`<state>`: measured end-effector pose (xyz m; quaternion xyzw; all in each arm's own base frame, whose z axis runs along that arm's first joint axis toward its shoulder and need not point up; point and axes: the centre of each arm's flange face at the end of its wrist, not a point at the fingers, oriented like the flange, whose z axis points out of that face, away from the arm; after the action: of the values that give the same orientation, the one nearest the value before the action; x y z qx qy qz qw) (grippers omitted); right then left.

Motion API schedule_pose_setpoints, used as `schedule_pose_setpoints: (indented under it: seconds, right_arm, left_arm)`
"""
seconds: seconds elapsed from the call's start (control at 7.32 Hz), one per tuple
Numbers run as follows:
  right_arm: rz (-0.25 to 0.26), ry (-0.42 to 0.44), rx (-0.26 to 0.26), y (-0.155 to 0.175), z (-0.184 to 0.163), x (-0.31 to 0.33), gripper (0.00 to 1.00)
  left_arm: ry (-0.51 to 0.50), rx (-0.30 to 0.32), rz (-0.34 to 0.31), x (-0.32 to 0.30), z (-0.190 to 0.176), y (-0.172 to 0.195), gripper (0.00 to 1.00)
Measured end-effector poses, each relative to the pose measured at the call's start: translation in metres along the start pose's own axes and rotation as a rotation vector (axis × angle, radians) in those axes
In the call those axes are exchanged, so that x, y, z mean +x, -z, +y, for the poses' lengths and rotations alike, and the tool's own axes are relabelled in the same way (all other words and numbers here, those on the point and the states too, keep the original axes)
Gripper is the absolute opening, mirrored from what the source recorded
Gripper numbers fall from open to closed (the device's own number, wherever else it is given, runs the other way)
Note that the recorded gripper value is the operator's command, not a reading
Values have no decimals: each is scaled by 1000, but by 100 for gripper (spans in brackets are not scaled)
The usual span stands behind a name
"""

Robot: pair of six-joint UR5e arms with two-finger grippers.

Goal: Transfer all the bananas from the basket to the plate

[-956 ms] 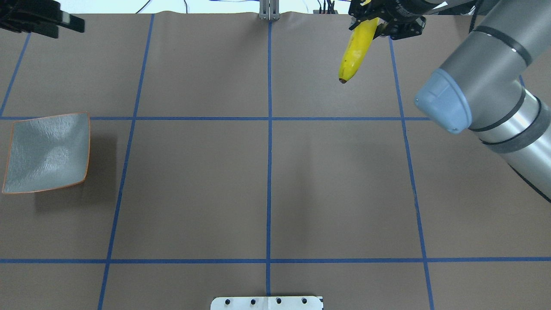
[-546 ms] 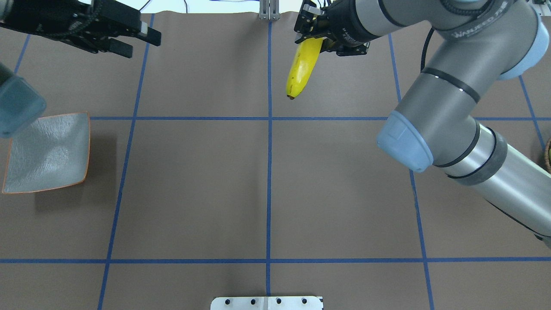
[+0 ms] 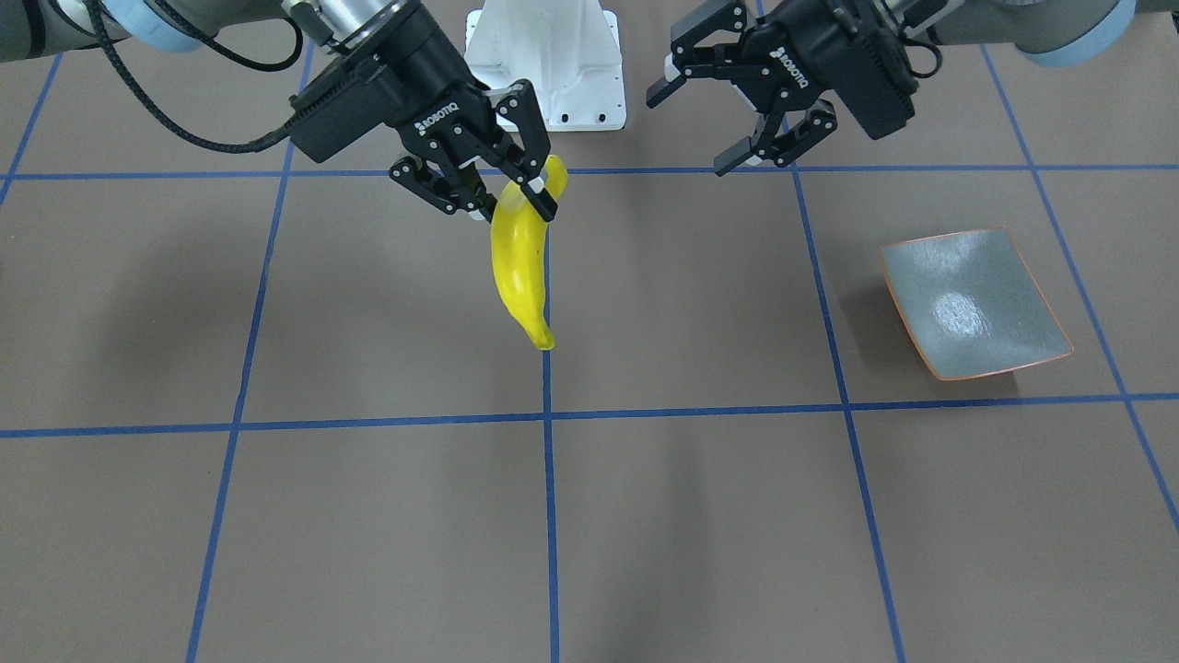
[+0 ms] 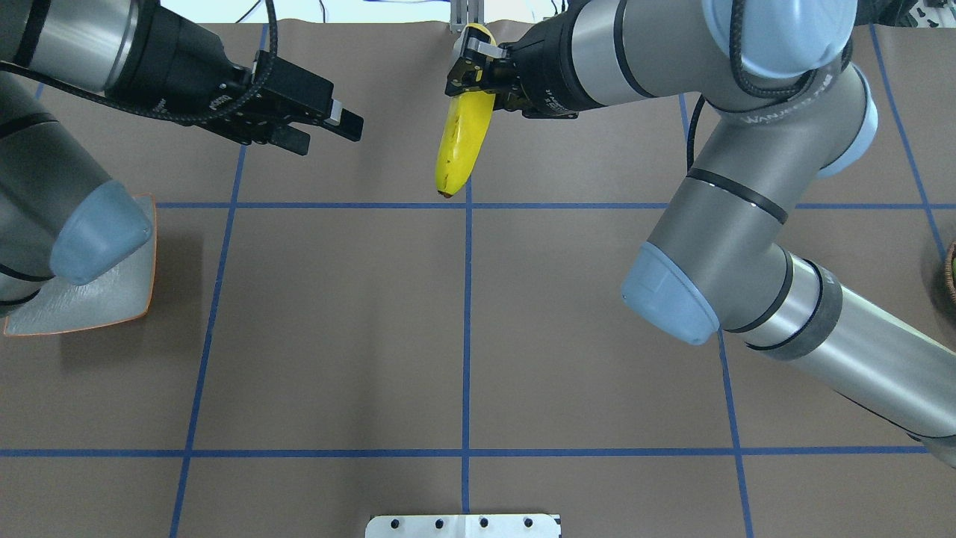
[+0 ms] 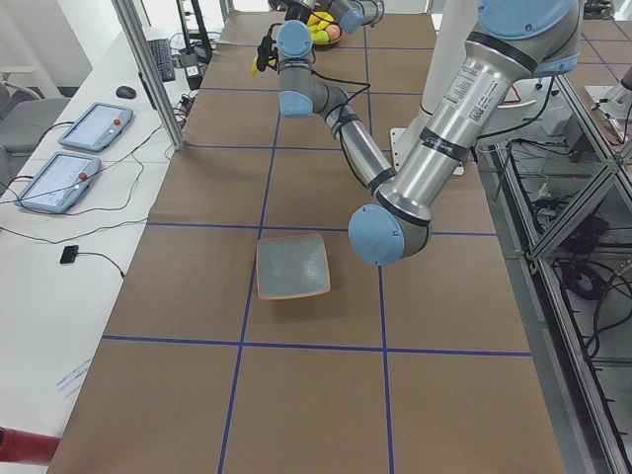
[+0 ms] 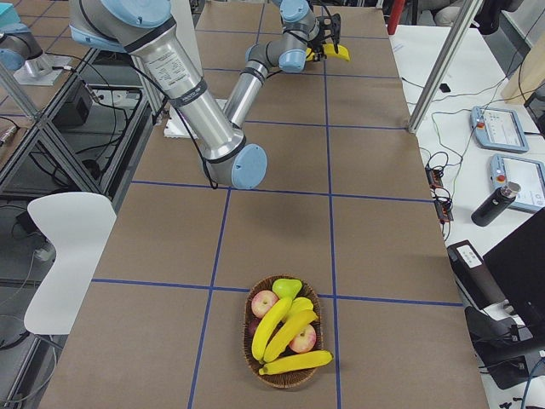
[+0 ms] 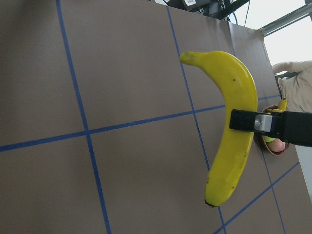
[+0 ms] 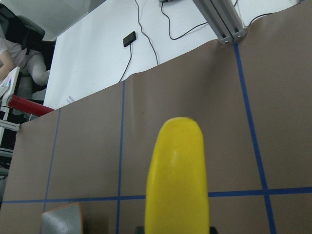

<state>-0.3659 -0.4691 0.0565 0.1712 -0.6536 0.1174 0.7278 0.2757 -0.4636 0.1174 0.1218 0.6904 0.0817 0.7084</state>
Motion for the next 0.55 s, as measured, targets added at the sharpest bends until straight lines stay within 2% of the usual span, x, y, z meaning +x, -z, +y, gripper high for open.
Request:
schedule_pose_setpoints:
  seconds: [0.27, 0.55]
  right_arm:
    - [-70, -40, -13, 2, 13, -10, 0]
    - [-91, -110, -31, -1, 23, -14, 0]
  left_arm:
    - [-13, -27, 19, 11, 8, -13, 100]
    - [-30, -44, 40, 20, 14, -22, 100]
